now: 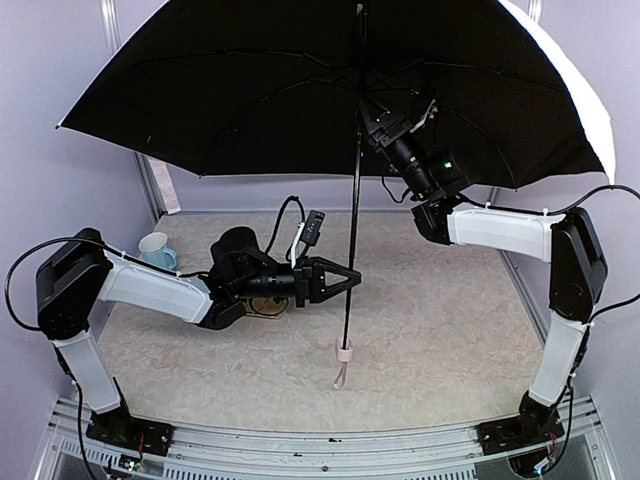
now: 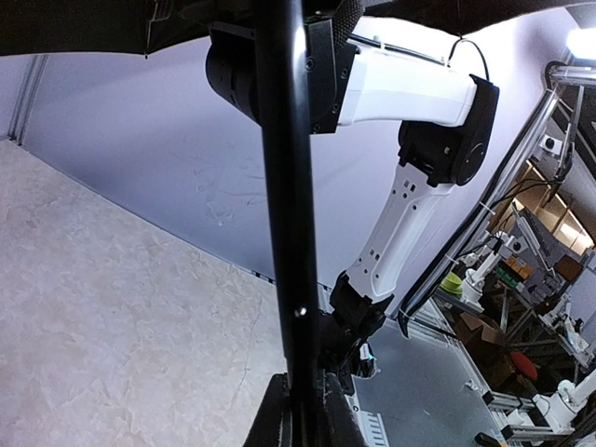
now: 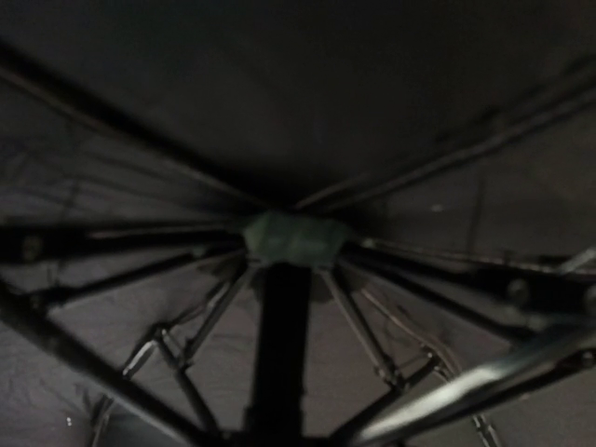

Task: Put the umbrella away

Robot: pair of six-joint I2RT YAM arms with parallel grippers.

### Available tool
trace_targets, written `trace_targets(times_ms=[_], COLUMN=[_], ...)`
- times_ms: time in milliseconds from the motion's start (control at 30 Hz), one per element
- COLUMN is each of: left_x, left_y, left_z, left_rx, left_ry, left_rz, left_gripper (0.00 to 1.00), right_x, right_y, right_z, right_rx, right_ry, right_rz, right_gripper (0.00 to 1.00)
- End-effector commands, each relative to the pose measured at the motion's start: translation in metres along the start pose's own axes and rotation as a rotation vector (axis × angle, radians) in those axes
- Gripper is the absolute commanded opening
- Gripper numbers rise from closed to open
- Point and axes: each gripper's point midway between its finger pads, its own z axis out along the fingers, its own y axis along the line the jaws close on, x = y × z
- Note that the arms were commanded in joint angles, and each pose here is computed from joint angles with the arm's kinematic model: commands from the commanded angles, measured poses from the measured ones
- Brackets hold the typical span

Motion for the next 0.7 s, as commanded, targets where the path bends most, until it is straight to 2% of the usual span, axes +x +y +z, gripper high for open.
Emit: trace_targets(times_ms=[0,233,367,467,667], left_x=[-0.024,-0.027,-0.028,-0.027,-0.026], left_y=[-0.02,-0.022,-0.023,-0.022,-0.022], left_z=[0.003,0.002,0.001,0.001,-0.001], left_rx=[0.054,0.056,0.055,0.047,0.037], left_ry=[-0.063,-0.063,-0.063,-0.06,-0.055], left_rz=[0.135,0.159,0.166,0.172,0.177], left_gripper=[0.0,0.0,0.0,0.0,0.0], right_x=[-0.005,-0.003,-0.002,-0.003,-0.013], right_y=[-0.001,0.0,0.0,0.002,0.01], right_z=[-0.001,-0.009,-0.012,-0.013,-0.016], right_rx=[-0.004,0.006,0.005,0.0,-0.015], right_ry=[-0.022,-0.019,-0.015,-0.014,-0.048], right_rz=[-0.009,-0.018,-0.029,-0.034,-0.061], right_gripper=[0.46,0.54,0.52,0.44,0.06])
